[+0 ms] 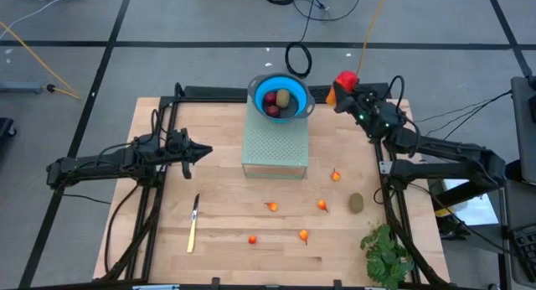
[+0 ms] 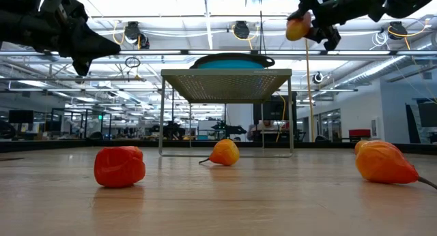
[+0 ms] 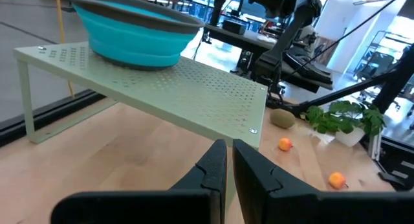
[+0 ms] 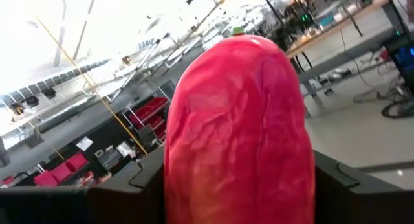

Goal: Pick & Place Fruit
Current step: Put the mango into the blue strainer bowl on the shelf

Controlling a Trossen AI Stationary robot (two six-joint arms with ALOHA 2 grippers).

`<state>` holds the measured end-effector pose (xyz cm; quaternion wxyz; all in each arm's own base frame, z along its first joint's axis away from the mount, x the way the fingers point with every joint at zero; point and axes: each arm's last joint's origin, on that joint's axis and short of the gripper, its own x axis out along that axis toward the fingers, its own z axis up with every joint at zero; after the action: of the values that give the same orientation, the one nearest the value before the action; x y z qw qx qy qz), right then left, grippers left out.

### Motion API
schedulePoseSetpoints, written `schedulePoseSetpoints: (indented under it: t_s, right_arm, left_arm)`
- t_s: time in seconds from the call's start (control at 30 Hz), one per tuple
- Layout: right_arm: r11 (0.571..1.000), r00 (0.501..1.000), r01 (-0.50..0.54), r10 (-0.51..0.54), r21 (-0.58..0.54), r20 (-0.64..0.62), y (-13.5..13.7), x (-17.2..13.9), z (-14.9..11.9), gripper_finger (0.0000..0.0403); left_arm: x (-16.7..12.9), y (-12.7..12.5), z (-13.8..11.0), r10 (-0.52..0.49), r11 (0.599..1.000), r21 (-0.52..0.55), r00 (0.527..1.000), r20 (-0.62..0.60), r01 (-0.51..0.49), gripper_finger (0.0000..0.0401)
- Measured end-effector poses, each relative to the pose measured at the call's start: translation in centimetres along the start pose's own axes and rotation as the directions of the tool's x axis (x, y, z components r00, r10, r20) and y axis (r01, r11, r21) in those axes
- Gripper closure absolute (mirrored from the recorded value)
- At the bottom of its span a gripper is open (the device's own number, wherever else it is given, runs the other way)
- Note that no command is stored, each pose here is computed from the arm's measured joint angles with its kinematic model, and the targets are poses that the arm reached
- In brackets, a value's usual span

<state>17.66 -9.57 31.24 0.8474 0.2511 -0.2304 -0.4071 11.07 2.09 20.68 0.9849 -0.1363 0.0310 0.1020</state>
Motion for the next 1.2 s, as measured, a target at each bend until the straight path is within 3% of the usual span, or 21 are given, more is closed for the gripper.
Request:
schedulePoseSetpoints:
  t_s: [0.33,0.57,0.7,1.2]
  right_arm:
    - [0.997,0.996,0.005,0.002,-0.079,0.091,-0.4,1.8,-0.3,0.0177]
    - [0.974,0.992,-0.043,0.067,-0.223,0.104,0.4,2.7,-0.1,0.0177]
    - [0.938,0.985,-0.130,0.159,-0.321,0.067,2.0,4.0,0.7,0.0177]
    - [0.769,0.958,-0.279,0.183,-0.575,-0.220,6.9,9.6,2.2,0.0176]
  left_arm:
    - [0.0,0.3,0.1,0.090,0.996,-0.009,0.996,0.025,-0.090,0.0375]
    - [0.0,0.3,0.1,0.093,0.993,-0.071,0.995,0.026,-0.090,0.0375]
    - [0.0,0.3,0.1,0.092,0.991,-0.104,0.995,0.026,-0.089,0.0375]
    - [0.0,0.3,0.1,0.092,0.990,-0.109,0.995,0.025,-0.089,0.0375]
